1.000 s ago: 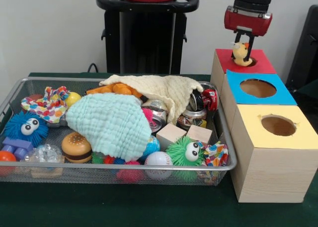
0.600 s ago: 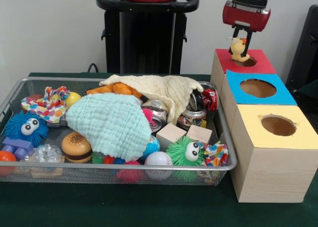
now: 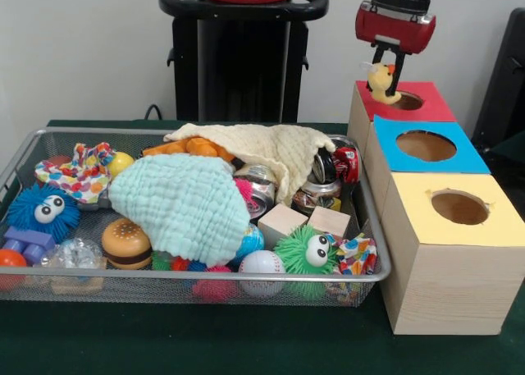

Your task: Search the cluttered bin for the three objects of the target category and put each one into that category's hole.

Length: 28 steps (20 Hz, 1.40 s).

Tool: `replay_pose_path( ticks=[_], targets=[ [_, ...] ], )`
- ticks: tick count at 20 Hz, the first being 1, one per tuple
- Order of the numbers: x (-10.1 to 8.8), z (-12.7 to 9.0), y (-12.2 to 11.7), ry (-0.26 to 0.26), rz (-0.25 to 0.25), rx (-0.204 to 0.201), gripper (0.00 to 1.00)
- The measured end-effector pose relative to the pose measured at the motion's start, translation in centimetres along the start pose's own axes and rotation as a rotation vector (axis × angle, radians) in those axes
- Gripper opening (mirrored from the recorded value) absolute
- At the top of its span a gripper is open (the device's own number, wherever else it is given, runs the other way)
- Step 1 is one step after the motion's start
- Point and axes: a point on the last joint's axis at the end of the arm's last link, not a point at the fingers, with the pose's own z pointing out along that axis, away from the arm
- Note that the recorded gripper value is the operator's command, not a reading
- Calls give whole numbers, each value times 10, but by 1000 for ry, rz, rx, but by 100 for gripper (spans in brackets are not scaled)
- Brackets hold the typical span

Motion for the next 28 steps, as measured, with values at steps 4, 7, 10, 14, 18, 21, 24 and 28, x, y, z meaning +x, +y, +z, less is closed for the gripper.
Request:
replay_pose_path(
  ticks=[4,7,10,14,18,21,24,28],
  targets=[
    [-3,0,0,2,20,-3,0],
    [-3,-1,2,3,27,-5,0],
    [1,-2,5,3,22,-7,0],
    [9,-4,12,2,10,-12,0],
    [19,-6,22,2,-6,-20,0],
    [25,-8,27,2,-13,-24,0],
    [31,-10,33,2,-23,-28,0],
    [33,-10,33,2,-26,-29,0]
  ],
)
